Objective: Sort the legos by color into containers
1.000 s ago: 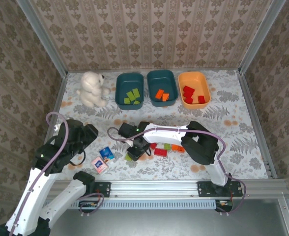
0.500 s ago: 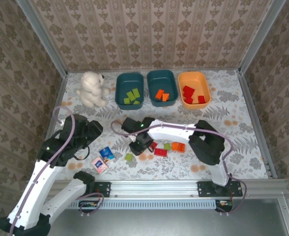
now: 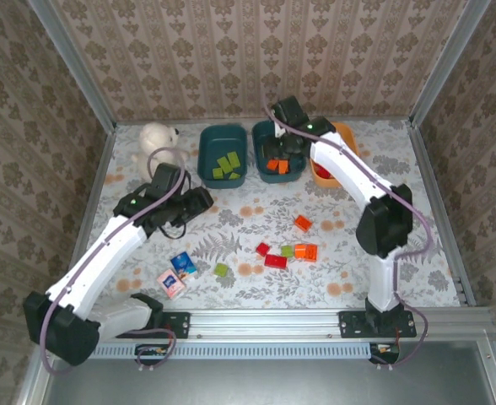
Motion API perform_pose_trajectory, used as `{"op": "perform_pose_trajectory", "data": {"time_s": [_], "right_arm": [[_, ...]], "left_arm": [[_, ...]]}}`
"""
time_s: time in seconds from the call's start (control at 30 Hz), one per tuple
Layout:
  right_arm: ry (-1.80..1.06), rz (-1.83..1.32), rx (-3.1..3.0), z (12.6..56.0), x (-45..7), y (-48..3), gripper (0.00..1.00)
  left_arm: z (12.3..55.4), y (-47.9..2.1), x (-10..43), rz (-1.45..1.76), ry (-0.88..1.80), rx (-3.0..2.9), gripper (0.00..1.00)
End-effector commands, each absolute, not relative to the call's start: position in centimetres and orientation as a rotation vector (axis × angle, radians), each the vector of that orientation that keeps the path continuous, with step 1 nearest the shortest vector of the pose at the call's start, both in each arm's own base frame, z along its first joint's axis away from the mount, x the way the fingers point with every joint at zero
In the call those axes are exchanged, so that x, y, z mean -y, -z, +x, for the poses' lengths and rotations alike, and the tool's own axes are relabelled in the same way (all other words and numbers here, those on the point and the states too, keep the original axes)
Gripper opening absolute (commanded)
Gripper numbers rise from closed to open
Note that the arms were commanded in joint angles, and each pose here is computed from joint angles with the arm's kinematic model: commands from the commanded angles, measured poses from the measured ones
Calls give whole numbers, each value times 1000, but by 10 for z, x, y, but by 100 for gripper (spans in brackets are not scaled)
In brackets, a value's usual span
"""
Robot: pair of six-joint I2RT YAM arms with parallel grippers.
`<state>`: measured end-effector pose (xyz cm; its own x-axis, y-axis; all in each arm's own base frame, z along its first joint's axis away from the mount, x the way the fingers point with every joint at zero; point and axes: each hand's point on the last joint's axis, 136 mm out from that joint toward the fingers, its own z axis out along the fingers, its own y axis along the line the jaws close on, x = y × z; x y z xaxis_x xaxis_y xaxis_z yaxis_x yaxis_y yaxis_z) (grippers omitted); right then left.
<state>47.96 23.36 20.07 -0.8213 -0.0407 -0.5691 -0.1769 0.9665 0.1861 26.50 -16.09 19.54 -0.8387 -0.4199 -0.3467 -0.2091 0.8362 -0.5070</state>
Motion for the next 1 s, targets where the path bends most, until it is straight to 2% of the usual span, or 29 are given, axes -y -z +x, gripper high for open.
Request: {"op": "perform_pose_trajectory", "data": {"time_s": [0.0, 0.3, 0.67, 0.87, 0.97], "right_arm": [[-105, -43, -2636, 501, -203, -154, 26], [192, 1, -2731, 512, -166, -105, 27], [239, 6, -2810, 510, -160, -73, 29], [212, -3, -2823, 512, -166, -68, 37], [181, -2, -2827, 514, -170, -72, 47]], "left_arm": [[284, -223, 181, -346, 724, -2490, 64], [289, -219, 186, -339, 719, -2504, 64], [287, -219, 185, -345, 724, -2501, 64], [286, -219, 185, -341, 732, -2503, 64], [285, -220, 185, -336, 732, -2504, 64]]}}
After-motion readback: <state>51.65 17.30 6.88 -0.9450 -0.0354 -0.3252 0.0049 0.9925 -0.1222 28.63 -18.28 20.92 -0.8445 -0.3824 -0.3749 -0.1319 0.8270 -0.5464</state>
